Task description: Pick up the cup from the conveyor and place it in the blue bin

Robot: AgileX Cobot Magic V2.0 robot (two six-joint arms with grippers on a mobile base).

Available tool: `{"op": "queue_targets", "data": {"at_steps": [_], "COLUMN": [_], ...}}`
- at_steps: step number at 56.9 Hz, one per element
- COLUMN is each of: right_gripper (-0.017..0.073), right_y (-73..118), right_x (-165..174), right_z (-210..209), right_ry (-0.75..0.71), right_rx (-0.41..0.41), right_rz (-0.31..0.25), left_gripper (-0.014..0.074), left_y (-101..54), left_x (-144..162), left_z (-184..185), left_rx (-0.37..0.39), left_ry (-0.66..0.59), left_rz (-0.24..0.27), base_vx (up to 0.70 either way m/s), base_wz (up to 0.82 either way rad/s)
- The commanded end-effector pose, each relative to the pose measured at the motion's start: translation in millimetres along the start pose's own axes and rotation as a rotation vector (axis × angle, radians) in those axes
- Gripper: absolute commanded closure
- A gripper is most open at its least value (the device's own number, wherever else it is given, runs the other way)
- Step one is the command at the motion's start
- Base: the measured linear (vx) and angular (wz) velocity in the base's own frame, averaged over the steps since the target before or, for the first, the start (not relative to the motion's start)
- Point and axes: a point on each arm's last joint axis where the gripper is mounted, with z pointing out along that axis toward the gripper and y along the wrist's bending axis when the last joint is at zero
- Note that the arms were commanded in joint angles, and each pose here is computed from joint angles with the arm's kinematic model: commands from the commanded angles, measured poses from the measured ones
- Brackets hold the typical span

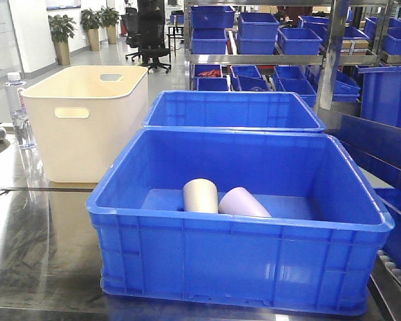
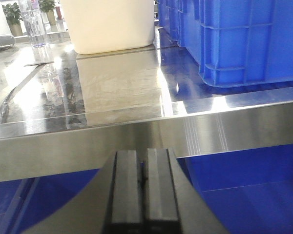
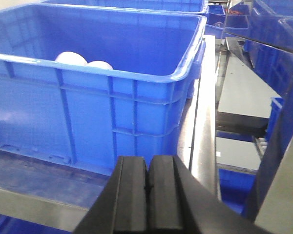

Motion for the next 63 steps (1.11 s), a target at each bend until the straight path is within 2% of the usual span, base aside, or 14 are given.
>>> {"op": "queue_targets", "data": {"at_steps": [1,8,14,22,28,44,63], "right_gripper": [0.0568,0.0568,0.0568,0.0568,0.0568,0.0568,0.0568], "right_y": [-4.2,-11.5,-13.8,-13.4,-14.2,-15.1,-15.1], "right_x": [-2,42,76,105,126,144,144], "right_z": [-5,-15,-20,-20,-11,-9,-9], "right_ry": [-0.096,-0.153,-0.195,-0.232,-0.2,-0.012,-0.007], "right_rx": [0.052,0.163,0.226,0.239,0.235,0.244,0.245], "right_rz": [-0.01,-0.017,-0.001,0.006,0.009,0.032,0.032], "left_gripper": [0.0595,0.0595,0.0595,0.0595,0.0595,0.0595,0.0595], "left_y": [1.0,1.0,1.0,1.0,1.0,1.0,1.0], "left_x": [-3,-3,-3,-3,-3,-3,-3], "left_z": [0,0,0,0,0,0,0], "left_rx": [-0.013,-0.013,-0.013,-0.013,-0.012,-0.012,-0.012], "left_ry": [-0.071,-0.071,-0.071,-0.071,-0.072,-0.068,-0.068], "left_rz": [-0.008,-0.008,-0.008,-0.008,-0.008,-0.008,-0.008], "base_vx": [0.0,0.0,0.0,0.0,0.0,0.0,0.0], "base_wz": [0.0,0.0,0.0,0.0,0.0,0.0,0.0]}}
